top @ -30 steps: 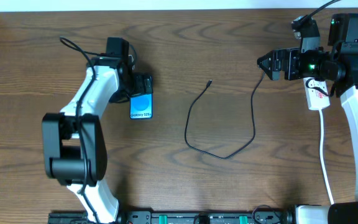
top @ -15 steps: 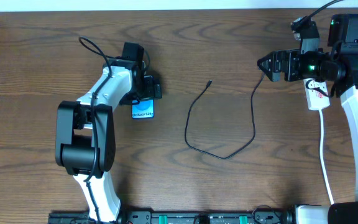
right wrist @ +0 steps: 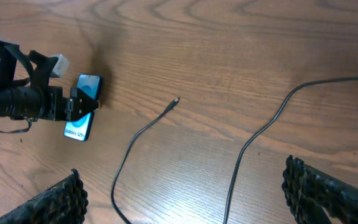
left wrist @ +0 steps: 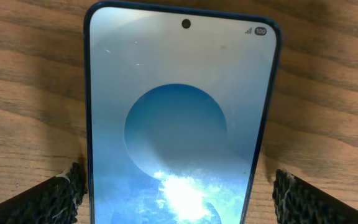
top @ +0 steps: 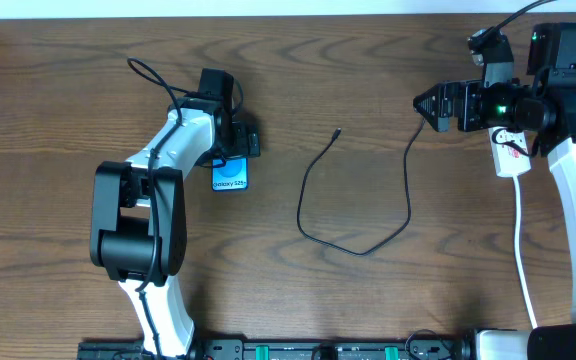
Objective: Plug charger to phone and switch on socket
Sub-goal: 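Lower the left gripper and grasp the phone's bottom edge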
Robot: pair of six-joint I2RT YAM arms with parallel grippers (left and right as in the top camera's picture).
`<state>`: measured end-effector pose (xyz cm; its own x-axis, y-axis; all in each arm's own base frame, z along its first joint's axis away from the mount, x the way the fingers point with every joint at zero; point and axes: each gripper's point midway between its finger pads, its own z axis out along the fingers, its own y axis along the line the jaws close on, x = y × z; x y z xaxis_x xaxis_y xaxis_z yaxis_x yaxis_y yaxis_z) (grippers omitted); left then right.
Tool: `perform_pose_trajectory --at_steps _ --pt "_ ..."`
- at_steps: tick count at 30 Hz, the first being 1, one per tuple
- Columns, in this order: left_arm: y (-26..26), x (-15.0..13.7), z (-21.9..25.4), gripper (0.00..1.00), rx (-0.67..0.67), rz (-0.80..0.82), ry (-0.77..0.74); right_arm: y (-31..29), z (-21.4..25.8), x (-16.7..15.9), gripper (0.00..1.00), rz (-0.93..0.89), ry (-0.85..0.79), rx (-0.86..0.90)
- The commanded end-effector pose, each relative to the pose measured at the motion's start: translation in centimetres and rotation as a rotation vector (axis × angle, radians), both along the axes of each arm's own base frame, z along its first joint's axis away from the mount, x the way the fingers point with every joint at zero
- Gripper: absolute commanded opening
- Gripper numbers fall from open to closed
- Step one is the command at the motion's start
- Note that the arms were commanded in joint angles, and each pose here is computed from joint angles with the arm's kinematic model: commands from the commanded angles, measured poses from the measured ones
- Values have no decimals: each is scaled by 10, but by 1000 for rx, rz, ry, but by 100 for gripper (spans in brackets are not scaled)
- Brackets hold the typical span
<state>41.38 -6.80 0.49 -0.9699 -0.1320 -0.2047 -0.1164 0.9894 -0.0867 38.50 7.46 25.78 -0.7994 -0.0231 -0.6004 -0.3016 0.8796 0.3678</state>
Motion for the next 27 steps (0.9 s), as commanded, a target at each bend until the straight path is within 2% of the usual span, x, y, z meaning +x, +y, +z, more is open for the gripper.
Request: perform_pose_trajectory --at_steps 1,6,11,12,13,27 --pt "3 -8 -15 98 20 14 45 5 8 -1 99 24 -23 7" --pt "4 -15 -22 97 26 14 80 5 7 -3 99 25 -11 7" --pt "5 -16 -22 89 27 14 86 5 6 -3 99 24 -8 7" --pt "5 -16 -22 83 27 15 86 5 6 -3 99 24 -8 7" --pt "5 -16 -22 82 27 14 86 5 6 -3 99 24 -8 7" --pt "3 -7 -11 77 20 19 51 5 6 -3 99 24 -9 7"
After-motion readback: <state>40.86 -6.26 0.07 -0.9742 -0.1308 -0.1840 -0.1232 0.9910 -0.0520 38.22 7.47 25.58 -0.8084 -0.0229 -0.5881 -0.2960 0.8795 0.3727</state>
